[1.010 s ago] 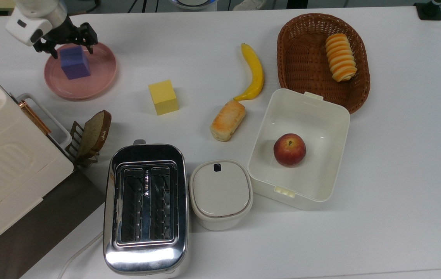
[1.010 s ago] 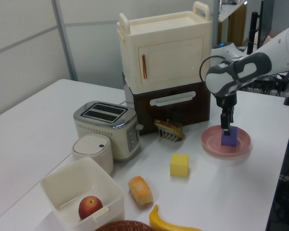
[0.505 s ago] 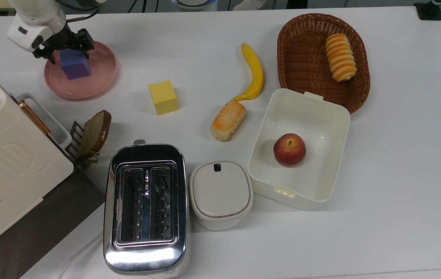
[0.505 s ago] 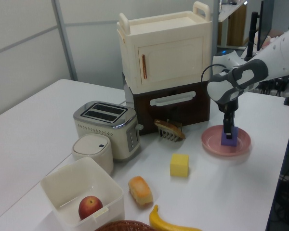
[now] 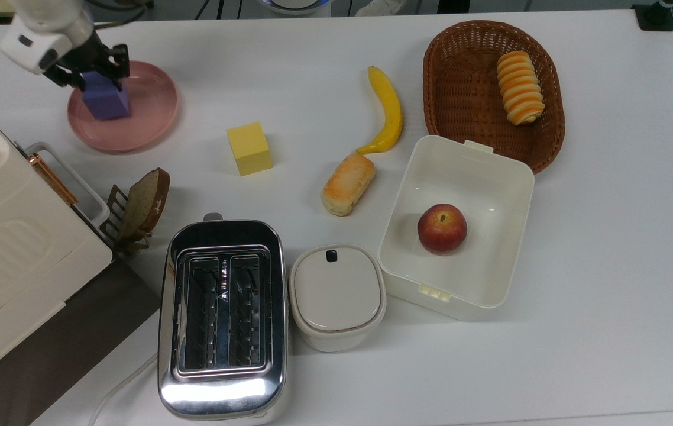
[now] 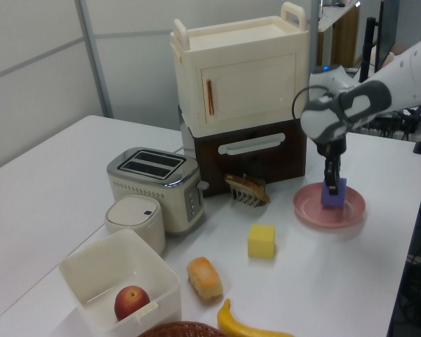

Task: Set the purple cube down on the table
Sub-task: 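Lift the purple cube off the plate and carry it beside the yellow cube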

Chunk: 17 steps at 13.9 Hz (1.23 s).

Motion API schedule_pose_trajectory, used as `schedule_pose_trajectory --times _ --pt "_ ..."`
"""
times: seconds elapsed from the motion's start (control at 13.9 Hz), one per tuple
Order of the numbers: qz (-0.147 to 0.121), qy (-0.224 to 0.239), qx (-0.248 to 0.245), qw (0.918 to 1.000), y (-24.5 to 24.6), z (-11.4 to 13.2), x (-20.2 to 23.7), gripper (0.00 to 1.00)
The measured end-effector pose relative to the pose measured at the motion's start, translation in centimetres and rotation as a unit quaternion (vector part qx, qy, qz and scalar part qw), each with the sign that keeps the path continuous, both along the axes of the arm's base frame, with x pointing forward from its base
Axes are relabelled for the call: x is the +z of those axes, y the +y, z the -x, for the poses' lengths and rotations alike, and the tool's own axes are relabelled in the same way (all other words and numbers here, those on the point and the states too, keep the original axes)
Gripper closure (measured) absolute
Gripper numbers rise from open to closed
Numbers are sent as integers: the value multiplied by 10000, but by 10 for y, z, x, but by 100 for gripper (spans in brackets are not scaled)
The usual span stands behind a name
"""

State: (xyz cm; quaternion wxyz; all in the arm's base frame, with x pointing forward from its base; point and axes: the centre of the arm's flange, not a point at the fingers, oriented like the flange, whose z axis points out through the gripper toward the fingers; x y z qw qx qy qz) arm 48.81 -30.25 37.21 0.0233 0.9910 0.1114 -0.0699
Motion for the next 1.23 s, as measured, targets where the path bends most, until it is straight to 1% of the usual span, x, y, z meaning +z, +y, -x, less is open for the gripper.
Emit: schedule_pose_trajectory --times 0.22,0.36,0.43,0.51,0.58,0.72,0.94,1.08,1.23 --pt "-413 8 -257 9988 14 -18 58 44" --pt "-510 -36 -480 9975 52 -36 82 44" --pt "-505 -38 -599 9969 79 -48 85 44" --pt "-475 -10 -752 9960 124 -64 83 44" --pt "-451 22 -861 9953 152 -73 80 44" --pt "-331 121 -1056 9938 228 -90 70 44" --pt "-102 109 -1134 9934 275 -98 61 44" --pt "-30 26 -1177 9930 283 -105 50 44" --pt "-22 -52 -1216 9926 280 -111 41 44"
